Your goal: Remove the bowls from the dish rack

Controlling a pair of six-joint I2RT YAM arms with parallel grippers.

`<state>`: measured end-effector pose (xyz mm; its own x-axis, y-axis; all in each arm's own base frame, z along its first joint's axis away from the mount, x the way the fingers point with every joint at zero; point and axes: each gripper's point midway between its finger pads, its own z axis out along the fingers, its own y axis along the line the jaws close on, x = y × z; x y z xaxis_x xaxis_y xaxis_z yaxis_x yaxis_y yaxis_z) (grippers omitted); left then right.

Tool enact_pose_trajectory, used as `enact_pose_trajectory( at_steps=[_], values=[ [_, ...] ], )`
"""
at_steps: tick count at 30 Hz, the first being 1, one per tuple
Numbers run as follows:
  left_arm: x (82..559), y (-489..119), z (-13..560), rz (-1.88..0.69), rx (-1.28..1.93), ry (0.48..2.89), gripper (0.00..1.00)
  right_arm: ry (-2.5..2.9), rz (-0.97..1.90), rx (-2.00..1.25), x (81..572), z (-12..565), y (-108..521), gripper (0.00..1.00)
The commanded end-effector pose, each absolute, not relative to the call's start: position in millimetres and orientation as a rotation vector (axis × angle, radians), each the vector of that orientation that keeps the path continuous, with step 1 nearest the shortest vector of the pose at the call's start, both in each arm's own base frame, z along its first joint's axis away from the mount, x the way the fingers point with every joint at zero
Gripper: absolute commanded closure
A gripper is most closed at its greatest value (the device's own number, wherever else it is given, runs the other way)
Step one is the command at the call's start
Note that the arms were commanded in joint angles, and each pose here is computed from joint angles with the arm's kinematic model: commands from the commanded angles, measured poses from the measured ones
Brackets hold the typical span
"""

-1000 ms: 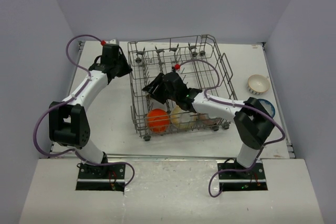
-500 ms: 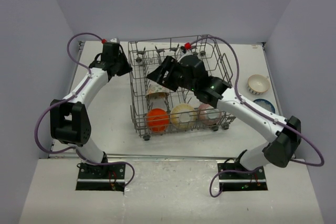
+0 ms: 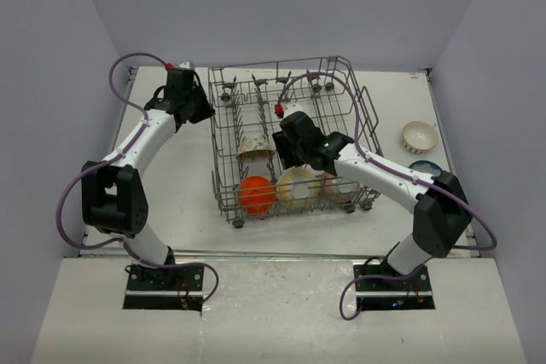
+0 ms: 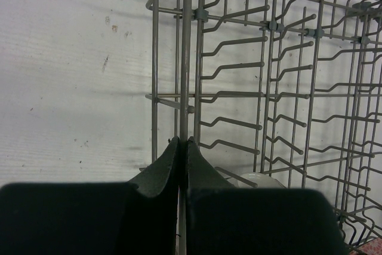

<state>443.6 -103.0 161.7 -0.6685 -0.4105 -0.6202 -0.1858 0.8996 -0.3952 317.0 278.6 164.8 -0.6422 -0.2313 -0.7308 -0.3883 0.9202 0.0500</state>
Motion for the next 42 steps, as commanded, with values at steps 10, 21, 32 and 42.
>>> enact_pose_trajectory(
  at_steps=[10, 21, 32, 42],
  values=[
    [432, -81, 137, -0.279, -0.470, 2.378, 1.00, 2.227, 0.122, -0.603, 321, 153, 267, 0.45],
    [434, -81, 137, -0.286, -0.479, 2.371, 1.00, 2.130, 0.242, -0.764, 303, 188, 324, 0.44],
    [434, -80, 137, -0.288, -0.486, 2.369, 1.00, 2.139, 0.260, -0.859, 306, 173, 343, 0.44],
    [434, -82, 135, -0.311, -0.497, 2.369, 1.00, 2.118, 0.205, -0.894, 323, 147, 354, 0.43]
  ],
)
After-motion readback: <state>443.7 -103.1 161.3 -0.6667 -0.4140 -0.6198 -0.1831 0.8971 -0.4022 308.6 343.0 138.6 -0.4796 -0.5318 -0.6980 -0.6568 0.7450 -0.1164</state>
